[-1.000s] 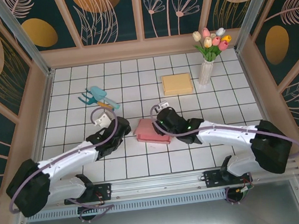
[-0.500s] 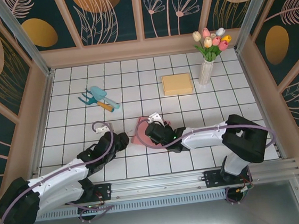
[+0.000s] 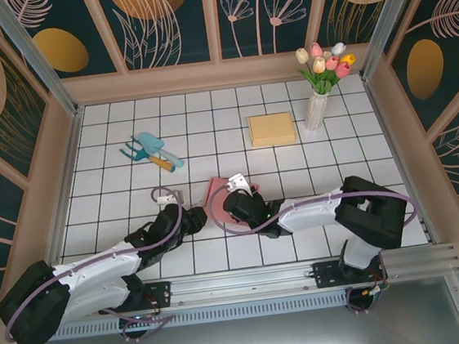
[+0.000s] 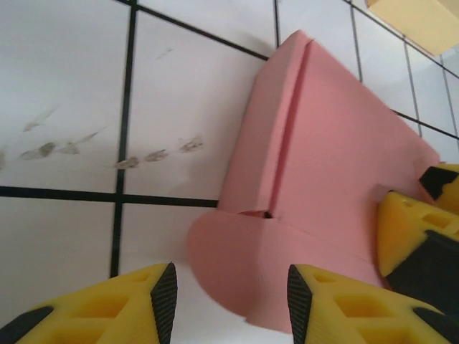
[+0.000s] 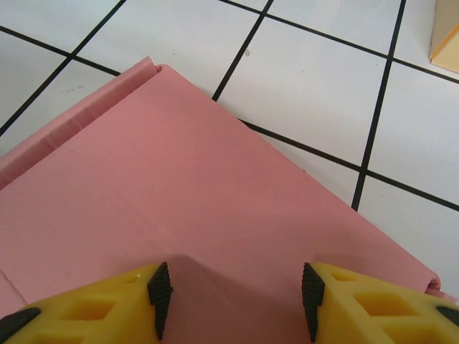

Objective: Fold the paper box

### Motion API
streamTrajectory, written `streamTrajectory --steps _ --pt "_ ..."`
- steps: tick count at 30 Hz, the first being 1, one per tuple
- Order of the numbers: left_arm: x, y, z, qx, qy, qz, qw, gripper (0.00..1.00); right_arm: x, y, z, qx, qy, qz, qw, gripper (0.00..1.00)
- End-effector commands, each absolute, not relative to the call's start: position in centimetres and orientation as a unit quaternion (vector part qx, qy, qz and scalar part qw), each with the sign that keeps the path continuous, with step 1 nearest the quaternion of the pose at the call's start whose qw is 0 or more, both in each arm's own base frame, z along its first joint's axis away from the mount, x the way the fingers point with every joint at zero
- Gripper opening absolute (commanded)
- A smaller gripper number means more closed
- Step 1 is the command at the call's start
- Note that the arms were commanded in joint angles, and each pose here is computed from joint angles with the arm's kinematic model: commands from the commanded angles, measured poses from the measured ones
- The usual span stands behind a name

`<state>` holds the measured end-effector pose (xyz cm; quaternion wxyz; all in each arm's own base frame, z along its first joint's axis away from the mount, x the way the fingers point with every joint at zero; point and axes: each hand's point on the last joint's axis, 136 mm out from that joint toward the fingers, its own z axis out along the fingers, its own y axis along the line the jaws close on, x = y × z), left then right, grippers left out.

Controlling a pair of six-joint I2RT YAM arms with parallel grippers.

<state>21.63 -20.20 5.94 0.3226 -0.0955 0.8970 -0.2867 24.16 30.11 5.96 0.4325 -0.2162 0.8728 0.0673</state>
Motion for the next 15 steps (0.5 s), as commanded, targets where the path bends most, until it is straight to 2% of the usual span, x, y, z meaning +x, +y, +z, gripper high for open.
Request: streamTrajectory --steps 1,7,15 --pt "23.0 -21.0 8.0 -0.097 0.889 -0.283 0.348 0.47 22.5 28.8 5.0 -0.231 0.879 0.069 0.411 0.55" --pt "23.9 -21.0 7.9 -0.097 0.893 -0.256 0.357 0.48 22.3 28.2 8.3 -0.195 0.867 0.116 0.444 0.56" --pt "24.1 -20.9 8.0 -0.104 0.893 -0.250 0.359 0.49 21.6 23.7 10.1 -0.097 0.868 0.147 0.464 0.62"
